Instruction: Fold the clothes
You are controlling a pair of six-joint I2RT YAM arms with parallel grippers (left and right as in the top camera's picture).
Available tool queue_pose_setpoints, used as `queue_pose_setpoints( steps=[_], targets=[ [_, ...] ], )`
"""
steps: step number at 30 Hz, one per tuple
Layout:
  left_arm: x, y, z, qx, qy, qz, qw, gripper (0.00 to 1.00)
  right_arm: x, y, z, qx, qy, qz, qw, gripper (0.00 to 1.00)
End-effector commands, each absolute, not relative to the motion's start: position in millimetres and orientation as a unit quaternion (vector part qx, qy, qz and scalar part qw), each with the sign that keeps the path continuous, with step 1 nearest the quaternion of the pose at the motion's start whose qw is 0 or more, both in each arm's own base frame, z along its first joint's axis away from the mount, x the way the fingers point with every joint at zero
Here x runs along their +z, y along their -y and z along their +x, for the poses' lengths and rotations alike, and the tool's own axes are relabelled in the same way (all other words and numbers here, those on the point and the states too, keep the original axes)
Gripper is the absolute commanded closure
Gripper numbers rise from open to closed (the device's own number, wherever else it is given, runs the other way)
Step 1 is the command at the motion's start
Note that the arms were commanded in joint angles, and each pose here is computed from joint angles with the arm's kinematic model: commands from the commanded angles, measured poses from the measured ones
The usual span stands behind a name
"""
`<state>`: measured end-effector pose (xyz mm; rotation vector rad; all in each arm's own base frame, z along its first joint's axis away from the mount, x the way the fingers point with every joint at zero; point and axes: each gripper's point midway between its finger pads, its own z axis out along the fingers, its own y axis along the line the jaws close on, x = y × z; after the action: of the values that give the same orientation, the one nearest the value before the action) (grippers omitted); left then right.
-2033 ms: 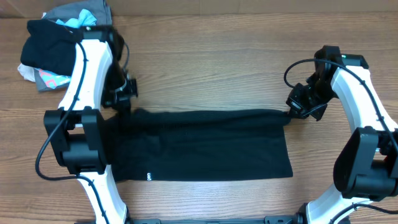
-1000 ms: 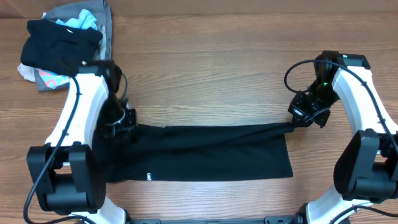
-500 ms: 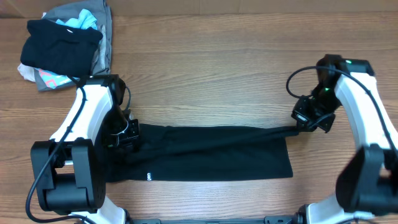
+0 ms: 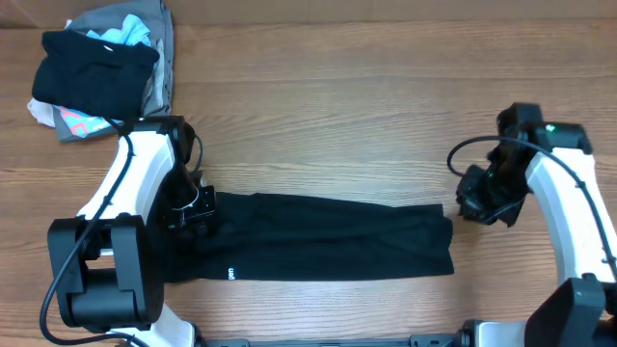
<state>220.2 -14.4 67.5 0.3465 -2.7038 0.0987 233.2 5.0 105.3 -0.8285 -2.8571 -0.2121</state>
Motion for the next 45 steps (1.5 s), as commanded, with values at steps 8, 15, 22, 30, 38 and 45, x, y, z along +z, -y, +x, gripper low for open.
queue_pose_setpoints(
  steps=[8, 15, 22, 30, 38, 45],
  targets=[
    [69.4, 10.3, 210.2, 0.023, 0.965, 0.133, 0.226, 0.28, 93.1, -16.4, 235.9, -0.103, 0.951, -0.28, 0.077, 0.7],
    [77.5, 17.2, 230.6, 0.047, 0.97, 0.135, 0.194, 0.3, 93.0, -20.0, 252.7, -0.125, 0.953, -0.272, 0.046, 0.07],
    [81.4, 45.6, 251.7, 0.084, 0.978, 0.107, 0.157, 0.31, 89.1, -20.6, 268.9, -0.136, 0.953, -0.269, 0.021, 0.13],
    [71.7, 66.3, 255.5, 0.077, 0.984, 0.082, 0.142, 0.19, 79.0, -20.2, 272.4, -0.134, 0.953, -0.27, 0.031, 0.26],
    [66.7, 66.5, 256.7, 0.077, 0.984, 0.086, 0.139, 0.16, 60.5, -20.4, 269.4, -0.128, 0.95, -0.279, 0.063, 0.26],
    [62.6, 66.8, 258.8, 0.078, 0.984, 0.085, 0.132, 0.12, 49.6, -21.7, 257.1, -0.119, 0.941, -0.298, 0.108, 0.32]
  ],
)
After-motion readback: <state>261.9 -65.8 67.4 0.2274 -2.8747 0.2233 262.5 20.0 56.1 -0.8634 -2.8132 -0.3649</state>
